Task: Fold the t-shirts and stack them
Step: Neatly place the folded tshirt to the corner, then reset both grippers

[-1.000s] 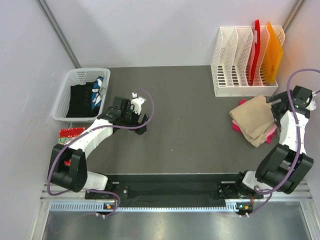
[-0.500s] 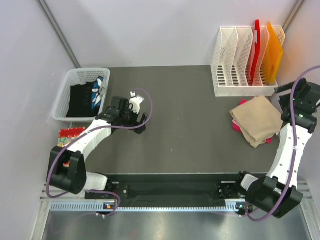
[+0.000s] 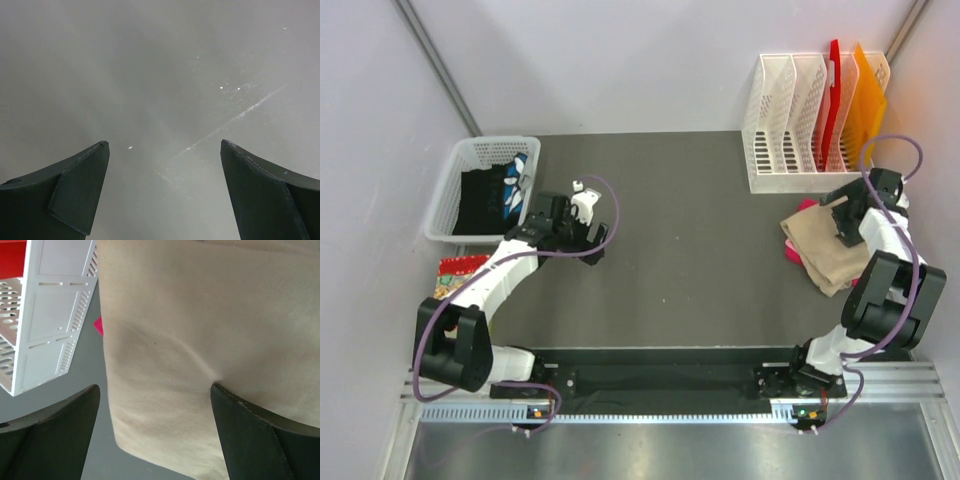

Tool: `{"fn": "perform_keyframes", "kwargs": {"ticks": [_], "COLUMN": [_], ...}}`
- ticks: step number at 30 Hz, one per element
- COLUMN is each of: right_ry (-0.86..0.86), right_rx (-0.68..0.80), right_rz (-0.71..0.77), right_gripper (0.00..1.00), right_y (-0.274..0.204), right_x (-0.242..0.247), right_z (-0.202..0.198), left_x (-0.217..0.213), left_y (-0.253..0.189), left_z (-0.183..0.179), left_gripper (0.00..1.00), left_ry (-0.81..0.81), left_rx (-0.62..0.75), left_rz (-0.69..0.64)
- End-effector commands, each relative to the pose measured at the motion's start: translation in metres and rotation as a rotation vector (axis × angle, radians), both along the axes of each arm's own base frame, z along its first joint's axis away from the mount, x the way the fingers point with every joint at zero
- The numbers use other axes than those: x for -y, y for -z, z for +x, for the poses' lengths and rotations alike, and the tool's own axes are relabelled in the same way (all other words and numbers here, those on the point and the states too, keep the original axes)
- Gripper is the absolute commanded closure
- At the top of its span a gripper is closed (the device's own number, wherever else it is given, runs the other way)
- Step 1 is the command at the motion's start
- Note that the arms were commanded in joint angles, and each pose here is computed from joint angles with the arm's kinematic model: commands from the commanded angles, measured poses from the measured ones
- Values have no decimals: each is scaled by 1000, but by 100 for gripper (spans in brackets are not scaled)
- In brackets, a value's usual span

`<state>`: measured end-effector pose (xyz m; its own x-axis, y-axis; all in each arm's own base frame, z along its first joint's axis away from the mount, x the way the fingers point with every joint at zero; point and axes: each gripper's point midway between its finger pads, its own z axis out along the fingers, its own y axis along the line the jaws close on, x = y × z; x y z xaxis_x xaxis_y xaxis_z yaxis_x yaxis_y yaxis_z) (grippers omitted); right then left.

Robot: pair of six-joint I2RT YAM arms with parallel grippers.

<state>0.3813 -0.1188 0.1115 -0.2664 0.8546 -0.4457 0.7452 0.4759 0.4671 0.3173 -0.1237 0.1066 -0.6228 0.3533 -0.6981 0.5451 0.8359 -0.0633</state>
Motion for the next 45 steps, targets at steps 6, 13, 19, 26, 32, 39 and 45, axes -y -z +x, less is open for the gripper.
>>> {"fn": "perform_keyframes", "kwargs": {"ticks": [6,13,19,26,32,39,45], "right_ry": [23,-304,-734,-1021,-1095,-1110,-1148], "right_rx": [-44,296,805,964,919,795,755], "right_rz": [-69,18,-34,-60,-112,-214,-252], "right_gripper": [7,3,0,0,0,0,0], "right_y": [19,-34,-169,-205,-163,-125,-120], "right_x": [12,-60,-162,-261,-309,-342,-366], "right_z": [5,37,16,-53,-85,-77,-75], "left_x": [-17,-31,-40,-45,-46,-50,-52], "left_y": [-30,-35,-49,-58,-49,-39,-36], "left_z": [7,4,10,15,21,21,22], "left_gripper": [2,1,1,1,1,1,1], "left_ry": [-32,-75,-123,-162,-186,-206,-209], "left_rx": [125,159,196,245,220,228,231], "left_rz": [35,60,60,42,40,47,40]}}
